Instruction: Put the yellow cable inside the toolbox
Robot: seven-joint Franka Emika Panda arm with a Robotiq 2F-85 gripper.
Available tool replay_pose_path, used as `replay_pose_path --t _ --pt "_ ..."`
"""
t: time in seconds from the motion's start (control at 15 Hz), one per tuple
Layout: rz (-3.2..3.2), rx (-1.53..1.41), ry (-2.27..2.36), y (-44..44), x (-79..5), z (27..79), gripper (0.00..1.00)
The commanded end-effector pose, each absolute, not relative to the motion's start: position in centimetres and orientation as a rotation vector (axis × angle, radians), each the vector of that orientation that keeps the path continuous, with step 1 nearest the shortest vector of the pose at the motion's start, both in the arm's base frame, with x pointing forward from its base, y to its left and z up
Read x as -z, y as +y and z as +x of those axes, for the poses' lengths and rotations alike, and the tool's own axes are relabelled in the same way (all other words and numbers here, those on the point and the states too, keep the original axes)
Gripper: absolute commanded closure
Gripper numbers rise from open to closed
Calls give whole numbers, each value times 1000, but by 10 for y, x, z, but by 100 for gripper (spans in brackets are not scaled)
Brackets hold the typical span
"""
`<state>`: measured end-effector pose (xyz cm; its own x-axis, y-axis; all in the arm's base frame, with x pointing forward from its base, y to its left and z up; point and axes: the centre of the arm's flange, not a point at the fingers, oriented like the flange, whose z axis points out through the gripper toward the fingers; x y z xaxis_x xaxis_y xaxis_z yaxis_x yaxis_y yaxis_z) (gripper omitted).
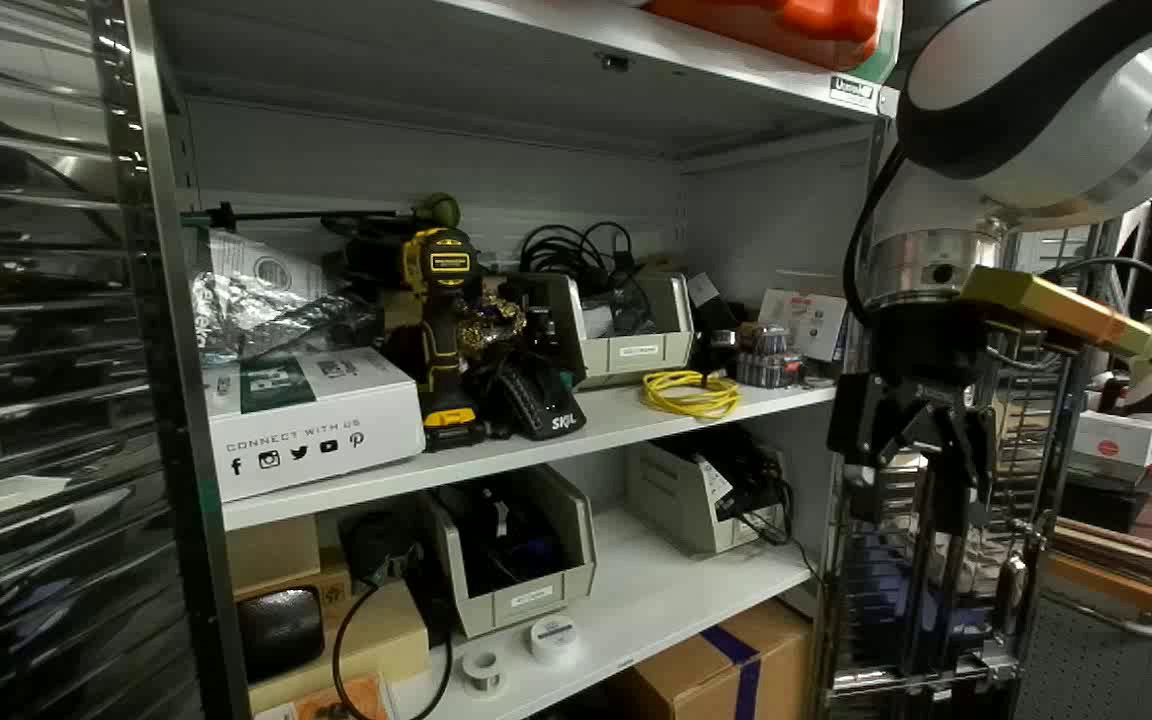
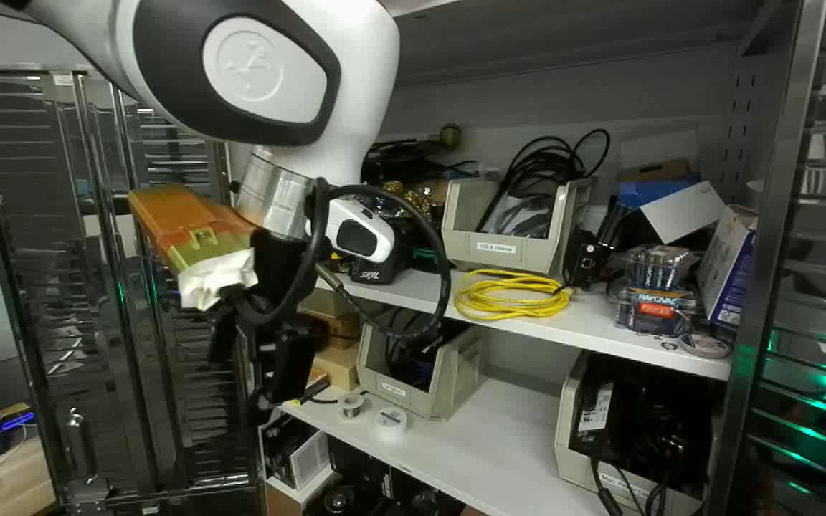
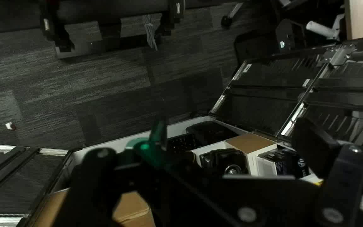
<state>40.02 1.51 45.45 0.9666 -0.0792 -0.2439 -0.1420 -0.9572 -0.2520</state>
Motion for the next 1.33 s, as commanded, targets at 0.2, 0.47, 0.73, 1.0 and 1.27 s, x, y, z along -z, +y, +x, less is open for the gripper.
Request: replay_pose_path --t 0.2,0.47,0.73,1.0,1.27 --pt "-2848 -324 162 15 -459 402 0" --pt "-2852 -259 193 4 -473 428 0" --pt "-2870 -75 258 -16 -499 475 0" --pt "-2884 123 315 -35 -517 530 0" --pt "-2889 349 449 -49 -531 581 0"
